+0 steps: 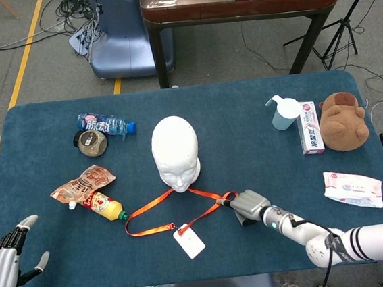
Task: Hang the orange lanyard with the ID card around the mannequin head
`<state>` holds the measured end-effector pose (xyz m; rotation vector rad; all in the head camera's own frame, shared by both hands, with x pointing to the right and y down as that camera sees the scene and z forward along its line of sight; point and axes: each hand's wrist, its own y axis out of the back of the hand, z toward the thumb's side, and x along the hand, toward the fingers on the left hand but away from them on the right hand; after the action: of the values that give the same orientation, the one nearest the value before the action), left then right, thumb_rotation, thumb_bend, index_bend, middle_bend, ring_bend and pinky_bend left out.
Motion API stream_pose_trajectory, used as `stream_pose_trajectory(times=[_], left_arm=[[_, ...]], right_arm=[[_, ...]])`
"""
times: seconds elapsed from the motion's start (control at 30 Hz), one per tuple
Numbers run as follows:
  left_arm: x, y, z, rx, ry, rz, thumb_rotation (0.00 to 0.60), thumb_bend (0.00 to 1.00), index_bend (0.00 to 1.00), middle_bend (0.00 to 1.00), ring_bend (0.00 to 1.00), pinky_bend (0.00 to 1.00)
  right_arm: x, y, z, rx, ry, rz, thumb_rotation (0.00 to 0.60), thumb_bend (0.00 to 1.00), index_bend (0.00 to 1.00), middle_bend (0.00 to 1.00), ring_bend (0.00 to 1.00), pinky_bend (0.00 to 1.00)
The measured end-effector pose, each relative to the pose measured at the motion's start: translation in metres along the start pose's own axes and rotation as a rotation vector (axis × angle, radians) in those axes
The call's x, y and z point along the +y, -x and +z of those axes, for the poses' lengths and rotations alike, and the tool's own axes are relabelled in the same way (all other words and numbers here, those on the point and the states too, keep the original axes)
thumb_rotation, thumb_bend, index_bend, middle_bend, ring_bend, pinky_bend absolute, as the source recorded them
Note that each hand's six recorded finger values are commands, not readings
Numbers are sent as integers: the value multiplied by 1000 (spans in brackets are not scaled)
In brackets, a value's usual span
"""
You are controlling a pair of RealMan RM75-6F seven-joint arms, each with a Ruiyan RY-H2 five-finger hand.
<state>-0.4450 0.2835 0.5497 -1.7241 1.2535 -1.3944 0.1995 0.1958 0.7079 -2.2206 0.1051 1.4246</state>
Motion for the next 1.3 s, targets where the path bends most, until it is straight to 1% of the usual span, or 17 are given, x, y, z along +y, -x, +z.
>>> stream_pose_trajectory(times=[0.23, 0.3, 0.33, 0.37, 0.4, 0.5, 0.57, 0.63, 0.7, 0.77, 0.87, 0.9, 0.97, 1.03, 1.07, 1.17, 1.3], left_arm=[[-1, -2, 2, -8, 0, -3, 600, 279, 143, 165, 216, 234], [-2, -3, 3, -12, -2, -6, 600, 279, 143, 165, 216, 234], [-3, -4, 3, -15, -3, -9, 600, 278, 143, 166, 216, 234], [-4, -5, 4, -22, -5, -13, 600, 278, 143, 165, 216, 234], [-4, -7, 6, -29, -7, -15, 600, 279, 143, 165, 216, 234], [-3, -12, 12, -58, -14, -17, 600, 279, 143, 166, 216, 234], [-1, -17, 16, -78, -22, -22, 600, 279, 144, 167, 222, 240], [0, -21, 20, -95, -31, -27, 600, 279, 167, 182, 252, 282], [2, -26, 24, -119, -39, -32, 600, 279, 219, 220, 304, 349], [2, -31, 29, -142, -43, -40, 600, 279, 274, 285, 372, 412], [0, -40, 35, -174, -43, -62, 600, 278, 315, 357, 441, 484], [-1, -43, 38, -187, -43, -68, 600, 279, 335, 406, 479, 518], [-3, -52, 46, -221, -46, -78, 600, 279, 382, 539, 580, 572], [-5, -59, 54, -251, -51, -88, 600, 279, 399, 599, 631, 603], [-7, -64, 59, -272, -55, -94, 600, 279, 401, 611, 642, 616], [-13, -75, 71, -311, -72, -117, 600, 278, 403, 631, 662, 654], [-25, -91, 87, -350, -107, -163, 600, 279, 401, 694, 733, 792]], right_arm=[[-30, -47, -23, -58, 20, 14, 600, 1000, 30, 1000, 1000, 1000], [-34, -57, -27, -72, 24, -1, 600, 1000, 30, 1000, 1000, 1000], [-34, -60, -28, -75, 25, -13, 600, 981, 30, 1000, 1000, 1000], [-34, -64, -28, -76, 27, -32, 600, 915, 29, 1000, 1000, 1000], [-33, -67, -27, -75, 28, -48, 600, 820, 26, 1000, 1000, 1000], [-29, -76, -25, -70, 26, -113, 600, 357, 1, 1000, 1000, 1000], [-23, -81, -23, -65, 25, -168, 599, 208, 0, 1000, 1000, 1000], [-18, -85, -20, -58, 29, -218, 597, 126, 0, 1000, 1000, 1000], [-11, -90, -17, -47, 38, -278, 597, 110, 0, 1000, 1000, 1000], [-2, -95, -14, -37, 51, -341, 598, 109, 0, 1000, 1000, 1000], [11, -105, -12, -27, 72, -438, 600, 111, 13, 1000, 1000, 1000], [15, -109, -11, -23, 78, -470, 600, 123, 39, 1000, 1000, 1000], [25, -119, -10, -14, 85, -544, 600, 153, 84, 1000, 1000, 1000], [33, -129, -10, -11, 86, -604, 600, 166, 88, 1000, 1000, 1000], [38, -135, -10, -12, 86, -640, 600, 166, 88, 1000, 1000, 1000], [45, -150, -14, -27, 93, -692, 600, 166, 88, 1000, 1000, 1000], [47, -161, -19, -44, 104, -708, 600, 166, 88, 1000, 1000, 1000]])
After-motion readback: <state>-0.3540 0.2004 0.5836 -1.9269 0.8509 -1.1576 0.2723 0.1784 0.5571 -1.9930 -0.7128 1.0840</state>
